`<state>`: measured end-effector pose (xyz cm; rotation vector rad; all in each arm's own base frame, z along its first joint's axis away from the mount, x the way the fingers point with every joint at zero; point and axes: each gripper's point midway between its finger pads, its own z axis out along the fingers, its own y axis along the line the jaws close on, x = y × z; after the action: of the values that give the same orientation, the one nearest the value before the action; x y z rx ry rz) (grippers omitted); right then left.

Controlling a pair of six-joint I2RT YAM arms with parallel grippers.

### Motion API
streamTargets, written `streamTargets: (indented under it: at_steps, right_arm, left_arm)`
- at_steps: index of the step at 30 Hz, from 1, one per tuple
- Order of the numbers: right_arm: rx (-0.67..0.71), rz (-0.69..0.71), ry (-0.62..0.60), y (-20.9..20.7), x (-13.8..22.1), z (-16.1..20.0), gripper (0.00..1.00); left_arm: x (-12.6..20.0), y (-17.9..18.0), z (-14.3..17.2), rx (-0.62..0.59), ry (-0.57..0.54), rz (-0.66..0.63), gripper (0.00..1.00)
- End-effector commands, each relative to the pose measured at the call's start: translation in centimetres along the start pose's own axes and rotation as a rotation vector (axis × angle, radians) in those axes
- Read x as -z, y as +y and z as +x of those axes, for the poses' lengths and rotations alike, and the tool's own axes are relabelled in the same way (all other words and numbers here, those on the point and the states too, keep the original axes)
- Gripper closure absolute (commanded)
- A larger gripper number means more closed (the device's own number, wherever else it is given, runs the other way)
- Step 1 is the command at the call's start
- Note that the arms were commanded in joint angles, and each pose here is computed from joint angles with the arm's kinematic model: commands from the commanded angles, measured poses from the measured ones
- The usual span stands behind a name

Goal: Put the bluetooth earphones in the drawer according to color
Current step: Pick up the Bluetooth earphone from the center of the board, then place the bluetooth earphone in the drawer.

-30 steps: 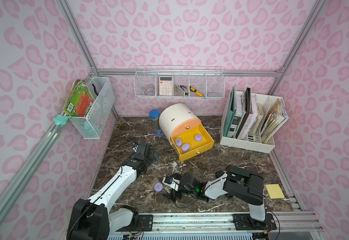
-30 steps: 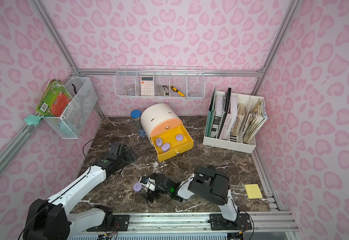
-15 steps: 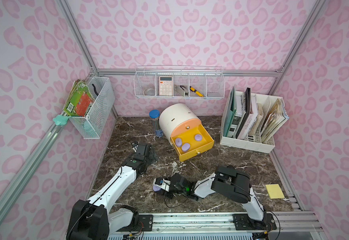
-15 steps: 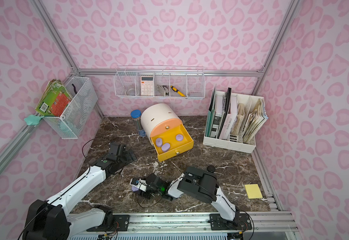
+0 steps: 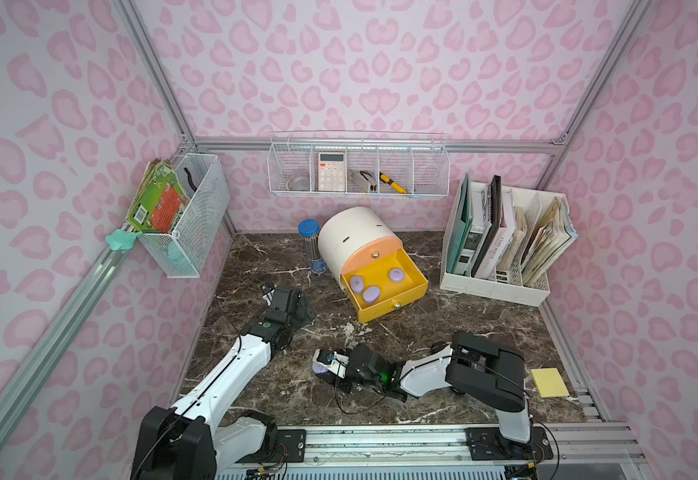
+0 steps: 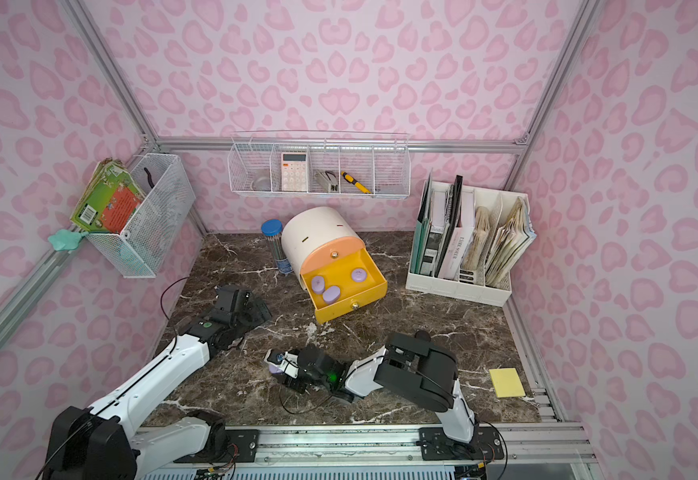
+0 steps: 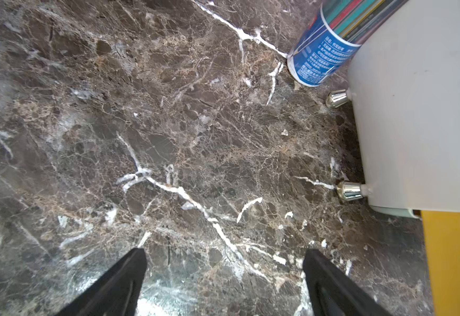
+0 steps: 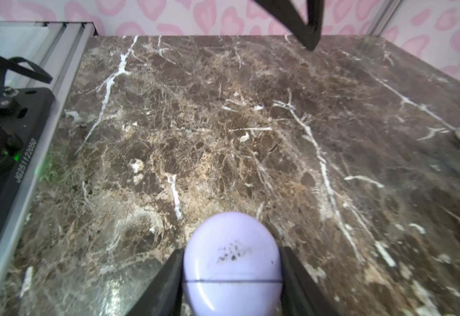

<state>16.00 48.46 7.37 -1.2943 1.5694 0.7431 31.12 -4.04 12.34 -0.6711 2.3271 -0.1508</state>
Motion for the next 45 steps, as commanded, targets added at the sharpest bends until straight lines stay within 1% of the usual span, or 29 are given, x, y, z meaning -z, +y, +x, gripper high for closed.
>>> streamTargets:
  at_steps: [1,6,10,12,14,17,23,29,33,36,39,41,45]
  right_arm:
    - [-0.045,0.062,-0.082,-2.0,1.5,-3.2,0.65]
    - [-0.130,0.118,-0.113,-6.2,4.0,-6.8,0.65]
    - [-0.151,0.162,-0.140,-9.5,6.2,-9.6,0.64]
    - [-0.163,0.210,-0.134,-11.5,7.1,-10.3,0.64]
    - [-0.202,0.267,-0.100,-14.1,7.7,-10.4,0.64]
    - [-0.251,0.346,-0.075,-17.8,8.9,-10.2,0.65]
    - [-0.349,0.510,-0.004,-24.7,11.7,-7.9,0.64]
    - [-0.431,0.601,0.033,-29.8,14.1,-5.5,0.62]
    - [-0.451,0.646,0.061,-32.0,14.9,-3.9,0.61]
    - [-0.459,0.657,0.065,-33.1,15.1,-3.0,0.57]
    - [-0.457,0.663,0.069,-33.8,14.9,-2.8,0.50]
    - [-0.454,0.662,0.072,-34.1,14.8,-3.0,0.43]
    - [-0.453,0.645,0.065,-34.0,14.8,-3.9,0.36]
  left_arm:
    - [0.2,0.2,-0.3,0.003,-0.020,-0.007,0.05]
    - [0.3,0.3,-0.3,0.004,-0.024,-0.005,0.05]
    - [0.3,0.2,-0.3,0.002,-0.021,-0.004,0.06]
    - [0.3,0.2,-0.3,0.001,-0.019,-0.004,0.06]
    - [0.3,0.2,-0.3,0.000,-0.018,-0.003,0.06]
    - [0.2,0.1,-0.3,-0.001,-0.017,-0.003,0.05]
    - [0.1,0.1,-0.2,-0.004,-0.012,-0.004,0.05]
    - [0.1,0.0,-0.1,-0.002,-0.004,-0.001,0.05]
    - [0.0,-0.1,-0.1,-0.003,0.001,0.002,0.05]
    - [-0.2,-0.1,0.0,-0.004,0.004,-0.002,0.05]
    - [-0.3,-0.2,0.0,-0.003,0.006,0.001,0.05]
    - [-0.3,-0.1,0.1,-0.005,0.010,-0.002,0.05]
    - [-0.5,-0.3,0.2,-0.005,0.019,0.001,0.06]
